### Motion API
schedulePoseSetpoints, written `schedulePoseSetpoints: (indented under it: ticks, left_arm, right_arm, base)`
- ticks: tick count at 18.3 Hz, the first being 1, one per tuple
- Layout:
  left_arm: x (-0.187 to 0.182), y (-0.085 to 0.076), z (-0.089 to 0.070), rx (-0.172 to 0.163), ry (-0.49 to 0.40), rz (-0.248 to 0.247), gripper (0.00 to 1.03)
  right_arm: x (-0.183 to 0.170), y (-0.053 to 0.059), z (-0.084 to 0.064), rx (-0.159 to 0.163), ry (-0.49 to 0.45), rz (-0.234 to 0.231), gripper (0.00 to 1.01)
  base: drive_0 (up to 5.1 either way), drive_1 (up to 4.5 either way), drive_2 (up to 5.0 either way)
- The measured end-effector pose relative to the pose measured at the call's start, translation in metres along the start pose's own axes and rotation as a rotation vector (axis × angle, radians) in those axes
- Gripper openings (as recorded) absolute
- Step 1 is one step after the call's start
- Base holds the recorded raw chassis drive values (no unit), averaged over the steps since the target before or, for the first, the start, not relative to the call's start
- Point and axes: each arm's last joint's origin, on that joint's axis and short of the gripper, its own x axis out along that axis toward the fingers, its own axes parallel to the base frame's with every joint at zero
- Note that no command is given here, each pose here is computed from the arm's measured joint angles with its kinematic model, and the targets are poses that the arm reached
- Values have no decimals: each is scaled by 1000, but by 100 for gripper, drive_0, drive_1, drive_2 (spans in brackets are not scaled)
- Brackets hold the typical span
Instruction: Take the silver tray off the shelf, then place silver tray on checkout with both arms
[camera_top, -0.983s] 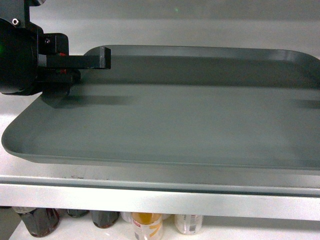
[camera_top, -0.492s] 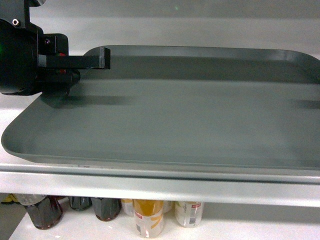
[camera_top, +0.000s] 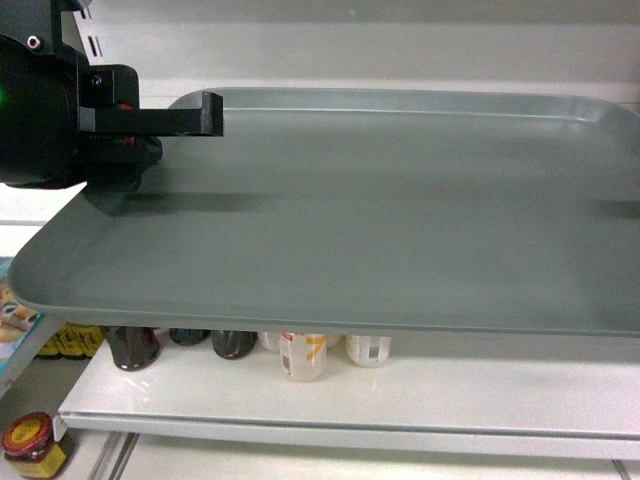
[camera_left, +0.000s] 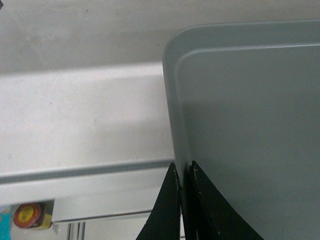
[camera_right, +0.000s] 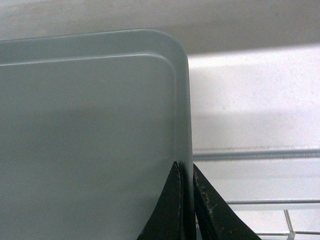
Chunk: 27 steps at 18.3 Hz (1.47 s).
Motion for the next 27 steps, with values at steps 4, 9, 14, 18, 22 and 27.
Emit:
schedulePoseSetpoints:
  ticks: [4, 9, 14, 18, 22, 27]
  left_arm:
    - [0, 0, 0, 0, 0, 1, 3]
    - [0, -1, 0, 1, 4, -1, 3]
    - [0, -1, 0, 0, -2, -3, 3]
    - [0, -1, 0, 2, 5, -1, 3]
    - [0, -1, 1, 1, -1, 0, 3]
    - [0, 0, 1, 1, 0, 0, 3]
  right_arm:
    - [0, 0, 0, 0, -1, 0, 3]
    - [-1, -1, 0, 2, 0, -3, 3]
    - [-1, -2, 0, 2, 0, -5, 3]
    - [-1, -1, 0, 1, 5, -6, 3]
    - [-1, -1, 1, 2, -5, -4, 3]
    - [-1, -1, 1, 1, -5, -5, 3]
  base:
    - [10, -406, 427]
    - [9, -408, 425]
    - [2, -415, 419]
    - [-1, -417, 416]
    - [0, -417, 417]
    - [0, -417, 416]
